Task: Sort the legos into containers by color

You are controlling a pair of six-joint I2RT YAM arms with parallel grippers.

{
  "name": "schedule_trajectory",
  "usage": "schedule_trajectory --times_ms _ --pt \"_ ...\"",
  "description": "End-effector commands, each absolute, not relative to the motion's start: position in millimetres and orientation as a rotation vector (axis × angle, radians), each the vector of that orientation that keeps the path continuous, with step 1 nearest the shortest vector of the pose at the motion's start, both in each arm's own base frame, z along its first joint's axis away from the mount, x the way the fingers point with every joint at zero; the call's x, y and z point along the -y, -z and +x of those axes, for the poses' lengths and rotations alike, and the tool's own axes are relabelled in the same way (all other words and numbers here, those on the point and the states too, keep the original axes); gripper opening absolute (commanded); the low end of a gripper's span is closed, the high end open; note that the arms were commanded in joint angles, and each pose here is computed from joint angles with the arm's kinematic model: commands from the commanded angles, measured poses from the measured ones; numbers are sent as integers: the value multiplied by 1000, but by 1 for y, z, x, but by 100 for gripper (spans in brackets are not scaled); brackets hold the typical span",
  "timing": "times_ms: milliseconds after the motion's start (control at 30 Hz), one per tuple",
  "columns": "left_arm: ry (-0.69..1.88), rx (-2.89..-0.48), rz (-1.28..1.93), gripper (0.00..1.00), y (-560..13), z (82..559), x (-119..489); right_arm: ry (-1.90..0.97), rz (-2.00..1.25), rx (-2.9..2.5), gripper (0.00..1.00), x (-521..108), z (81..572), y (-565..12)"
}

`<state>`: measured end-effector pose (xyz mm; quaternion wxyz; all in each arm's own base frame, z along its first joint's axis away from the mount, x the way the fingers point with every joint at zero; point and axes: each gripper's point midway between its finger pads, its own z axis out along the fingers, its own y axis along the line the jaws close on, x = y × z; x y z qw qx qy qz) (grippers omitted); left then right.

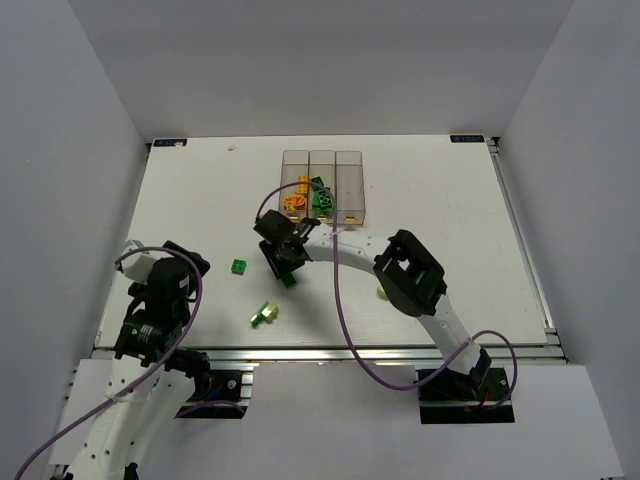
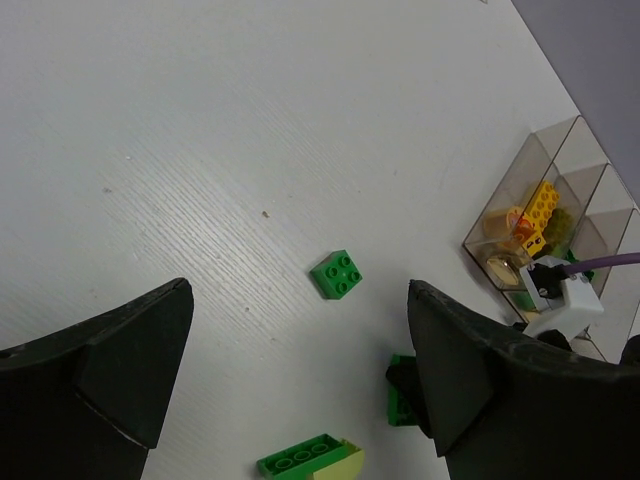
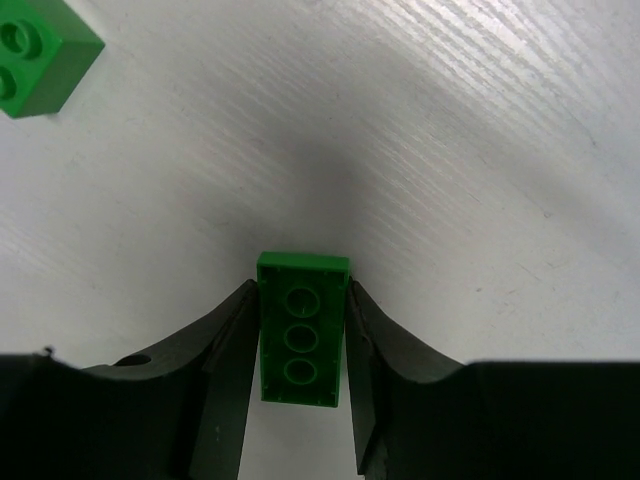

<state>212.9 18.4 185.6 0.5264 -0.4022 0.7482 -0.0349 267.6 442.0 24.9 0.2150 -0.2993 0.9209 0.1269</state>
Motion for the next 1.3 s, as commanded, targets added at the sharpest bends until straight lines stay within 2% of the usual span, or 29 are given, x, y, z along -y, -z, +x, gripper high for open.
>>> schedule_trajectory --times_ms 0,33,67,200,300,400,567,733,900,1267 --pt "137 -1802 -967 96 -181 224 -8 -477 -978 -2502 7 -443 261 -50" --pt "156 -1818 -959 96 -180 226 -4 -497 -993 -2481 1 -442 266 -57" --pt "167 -1827 -956 95 -177 228 -1 -506 -1044 -2442 0 -442 270 -63" --pt "236 -1841 -952 78 -173 240 12 -712 -1229 -2287 0 -450 274 -98" --pt "293 -1847 -958 72 -168 246 21 -793 -1350 -2094 0 -447 282 -134" --pt "333 -1859 -970 72 -164 251 28 -853 -1410 -1950 0 -437 294 -153" --pt "384 -1873 -993 75 -158 257 38 -874 -1326 -1855 0 -402 341 -192" --pt "426 -1895 -1000 76 -151 264 47 -748 -1078 -1863 0 -364 422 -220" --pt "451 -1926 -999 79 -145 272 55 -681 -871 -1931 0 -346 477 -212" --pt "528 -1985 -1076 85 -129 279 72 -708 -713 -1933 0 -361 518 -189"
